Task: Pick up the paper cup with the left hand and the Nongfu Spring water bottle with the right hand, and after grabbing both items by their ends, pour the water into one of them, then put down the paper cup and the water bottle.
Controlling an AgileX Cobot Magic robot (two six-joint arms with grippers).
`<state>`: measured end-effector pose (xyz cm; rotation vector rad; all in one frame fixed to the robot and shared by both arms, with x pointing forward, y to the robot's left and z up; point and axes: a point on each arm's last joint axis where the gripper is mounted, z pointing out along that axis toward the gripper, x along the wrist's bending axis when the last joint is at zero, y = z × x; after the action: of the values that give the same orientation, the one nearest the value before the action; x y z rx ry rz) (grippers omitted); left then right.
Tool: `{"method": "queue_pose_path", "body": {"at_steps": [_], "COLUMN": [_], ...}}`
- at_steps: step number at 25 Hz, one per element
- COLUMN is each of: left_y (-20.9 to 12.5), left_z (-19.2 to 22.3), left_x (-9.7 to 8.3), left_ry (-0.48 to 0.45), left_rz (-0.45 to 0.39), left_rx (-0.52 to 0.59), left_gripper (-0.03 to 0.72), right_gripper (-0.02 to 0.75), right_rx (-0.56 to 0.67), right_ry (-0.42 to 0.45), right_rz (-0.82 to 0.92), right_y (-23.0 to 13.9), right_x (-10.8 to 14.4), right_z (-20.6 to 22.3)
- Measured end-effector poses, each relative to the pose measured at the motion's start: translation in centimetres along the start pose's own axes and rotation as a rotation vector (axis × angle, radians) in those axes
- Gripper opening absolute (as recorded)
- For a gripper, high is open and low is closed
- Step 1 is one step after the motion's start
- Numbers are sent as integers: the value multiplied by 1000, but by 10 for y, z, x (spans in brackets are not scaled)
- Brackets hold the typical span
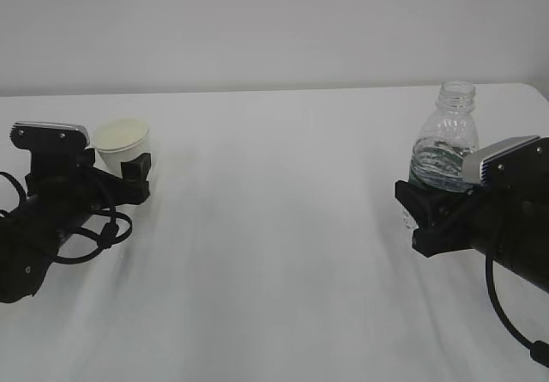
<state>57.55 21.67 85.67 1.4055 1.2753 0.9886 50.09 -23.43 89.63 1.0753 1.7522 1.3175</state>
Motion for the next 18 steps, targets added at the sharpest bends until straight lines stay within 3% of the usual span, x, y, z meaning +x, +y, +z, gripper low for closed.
{"method": "queue_pose_path", "body": {"at_steps": [18], "left_y": [-9], "left_z": [24], "left_x": [20], "left_ry": [30], "left_rz": [2], "left_rx": [-10], "left_gripper": [652], "right_gripper": [405], "right_rx": [0], "right_ry": [0], "right_rz": [0], "right_y": [0], "right_x": [0], "right_z": [0]}}
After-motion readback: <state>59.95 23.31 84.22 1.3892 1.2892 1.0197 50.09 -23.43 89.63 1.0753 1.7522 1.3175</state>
